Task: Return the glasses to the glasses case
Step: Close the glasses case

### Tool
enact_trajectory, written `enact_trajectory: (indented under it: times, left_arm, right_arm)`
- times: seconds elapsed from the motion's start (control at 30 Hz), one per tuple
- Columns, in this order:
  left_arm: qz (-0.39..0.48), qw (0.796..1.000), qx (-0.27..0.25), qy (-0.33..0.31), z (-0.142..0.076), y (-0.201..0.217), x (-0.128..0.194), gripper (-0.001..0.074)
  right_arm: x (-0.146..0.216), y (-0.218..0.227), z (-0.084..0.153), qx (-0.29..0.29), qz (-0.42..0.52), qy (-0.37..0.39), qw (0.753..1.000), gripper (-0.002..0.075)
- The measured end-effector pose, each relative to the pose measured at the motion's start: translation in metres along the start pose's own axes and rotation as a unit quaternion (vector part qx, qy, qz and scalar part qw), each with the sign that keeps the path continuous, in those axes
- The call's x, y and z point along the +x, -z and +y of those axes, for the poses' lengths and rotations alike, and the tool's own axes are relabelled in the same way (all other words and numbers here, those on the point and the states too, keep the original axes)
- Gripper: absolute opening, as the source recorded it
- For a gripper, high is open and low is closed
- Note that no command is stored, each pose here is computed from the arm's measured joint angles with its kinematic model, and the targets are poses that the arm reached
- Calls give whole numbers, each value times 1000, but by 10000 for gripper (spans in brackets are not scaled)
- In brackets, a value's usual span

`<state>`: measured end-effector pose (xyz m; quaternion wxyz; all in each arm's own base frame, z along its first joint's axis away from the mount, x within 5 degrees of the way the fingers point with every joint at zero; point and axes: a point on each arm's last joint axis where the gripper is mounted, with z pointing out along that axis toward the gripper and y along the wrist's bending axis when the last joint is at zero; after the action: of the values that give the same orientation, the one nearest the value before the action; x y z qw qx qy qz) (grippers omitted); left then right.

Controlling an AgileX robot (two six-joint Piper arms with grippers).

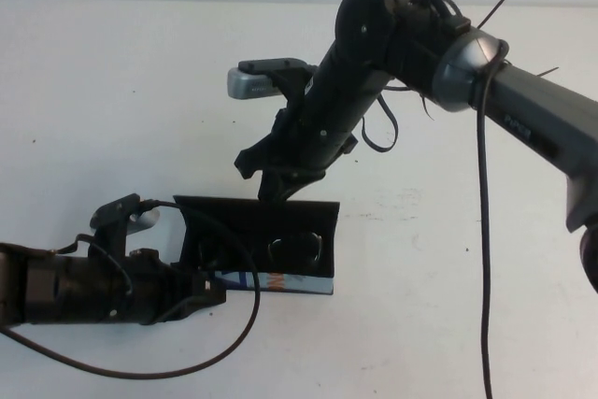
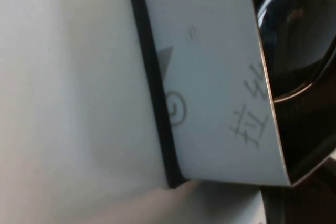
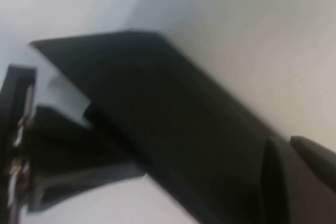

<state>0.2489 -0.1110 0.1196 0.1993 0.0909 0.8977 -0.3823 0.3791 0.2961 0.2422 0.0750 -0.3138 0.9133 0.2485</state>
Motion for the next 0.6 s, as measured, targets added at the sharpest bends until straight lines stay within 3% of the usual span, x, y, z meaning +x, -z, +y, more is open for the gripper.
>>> enact_trajectory:
  times: [0.2,0.6]
  left_arm:
    - [-1,1000,-5,-1,0,1,0,-4]
    - [-29,995,-90,-22,-20,51,25,-4]
  right_arm:
    - [20,-5,16,-5,34,7,999,-11]
    - [34,-21,11,-2,70,-2,998,-11]
